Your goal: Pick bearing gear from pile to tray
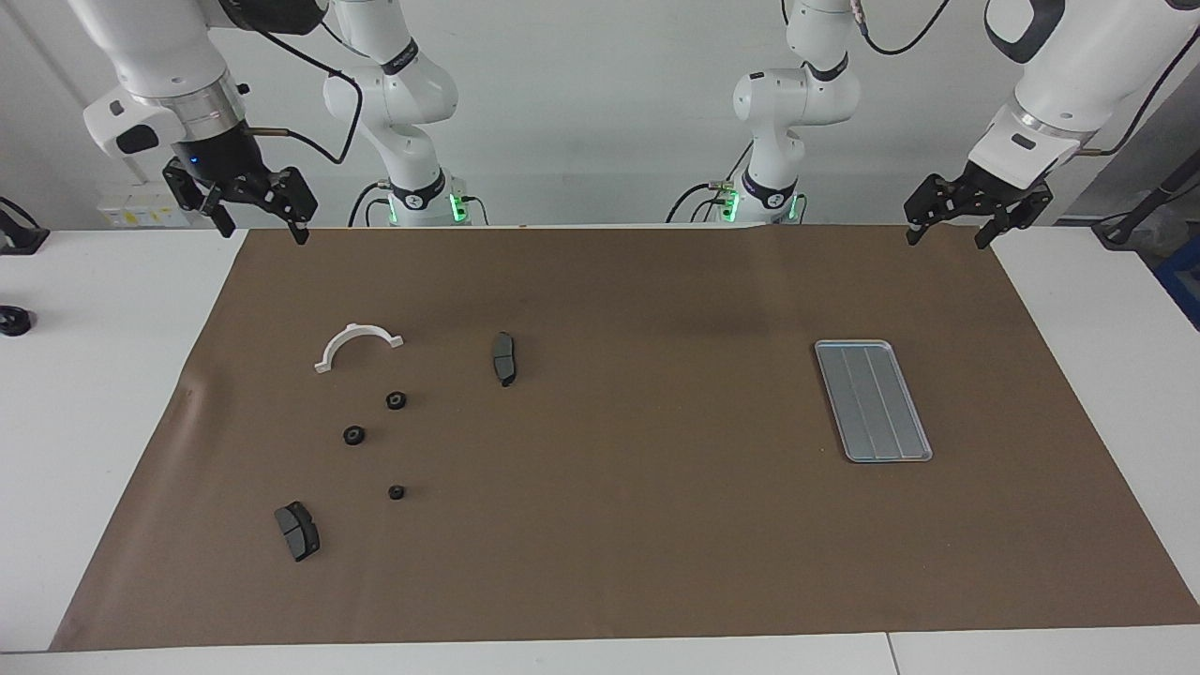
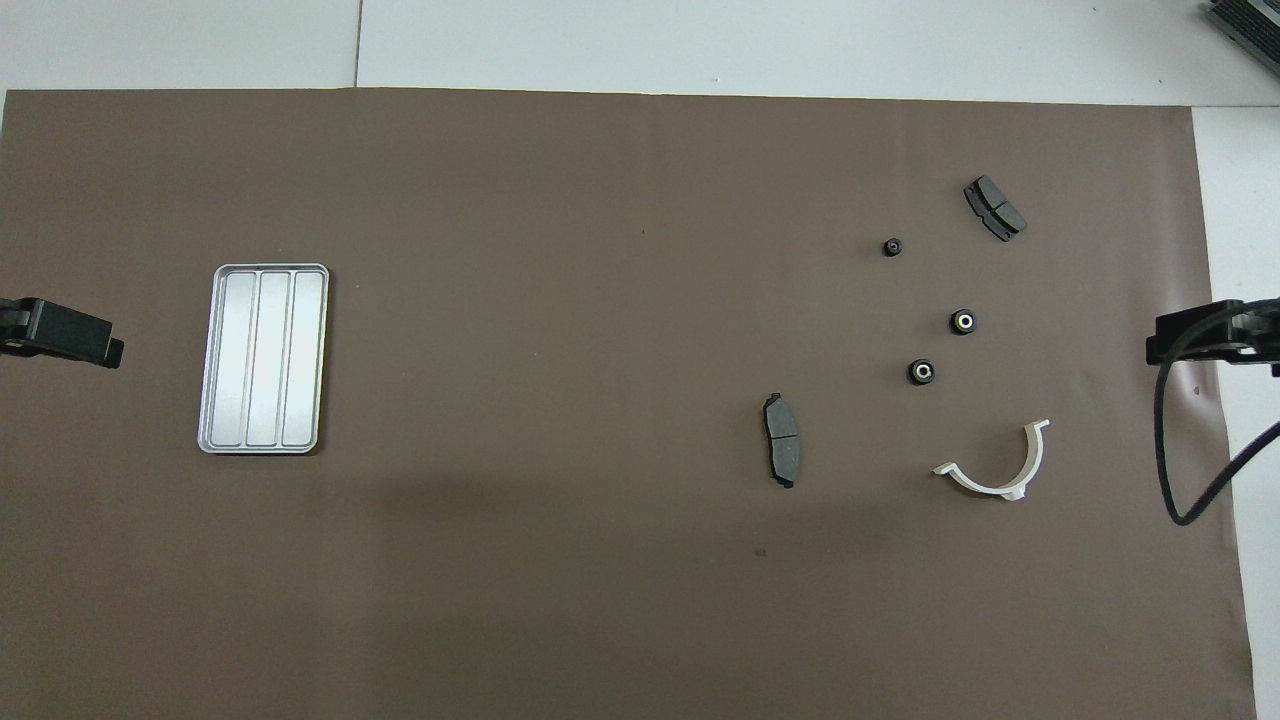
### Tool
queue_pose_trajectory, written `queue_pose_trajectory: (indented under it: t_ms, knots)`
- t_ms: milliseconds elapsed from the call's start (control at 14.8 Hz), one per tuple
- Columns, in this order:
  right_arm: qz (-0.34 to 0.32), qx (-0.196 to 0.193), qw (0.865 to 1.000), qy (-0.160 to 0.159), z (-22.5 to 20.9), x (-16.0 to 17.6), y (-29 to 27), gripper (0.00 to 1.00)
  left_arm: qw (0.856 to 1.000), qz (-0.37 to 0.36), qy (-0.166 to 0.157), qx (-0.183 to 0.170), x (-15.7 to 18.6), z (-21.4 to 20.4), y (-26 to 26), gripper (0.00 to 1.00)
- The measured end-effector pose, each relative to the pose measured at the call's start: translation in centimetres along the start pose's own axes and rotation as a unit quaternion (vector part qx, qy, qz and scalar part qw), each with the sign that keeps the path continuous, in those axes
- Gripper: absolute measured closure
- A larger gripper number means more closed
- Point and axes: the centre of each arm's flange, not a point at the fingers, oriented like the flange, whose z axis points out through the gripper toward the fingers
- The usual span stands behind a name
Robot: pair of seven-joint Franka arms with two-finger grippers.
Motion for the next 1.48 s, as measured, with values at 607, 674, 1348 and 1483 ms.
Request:
queue_pose_trajectory:
  t_ms: [607,674,1348,1483]
  knots:
    - [-0.002,0.000,1.000,-0.005,0.2,-0.2,-0.2,0.00,1.000,0.000,0.000,0.000,0.0,0.0,0.0,0.00]
    - [-0.003,0.000,1.000,-0.003,0.1,-0.3,-0.3,0.00,1.000,0.000,0.000,0.000,0.0,0.0,0.0,0.00]
    - [-0.041,0.000,0.998,0.037,16.5,9.1,-2.1,0.00,1.000,0.000,0.000,0.000,0.0,0.0,0.0,0.00]
    - [-0.062,0.012,0.997,0.045,21.1,10.8,-2.2,0.00,1.000,0.000,0.000,0.000,0.0,0.0,0.0,0.00]
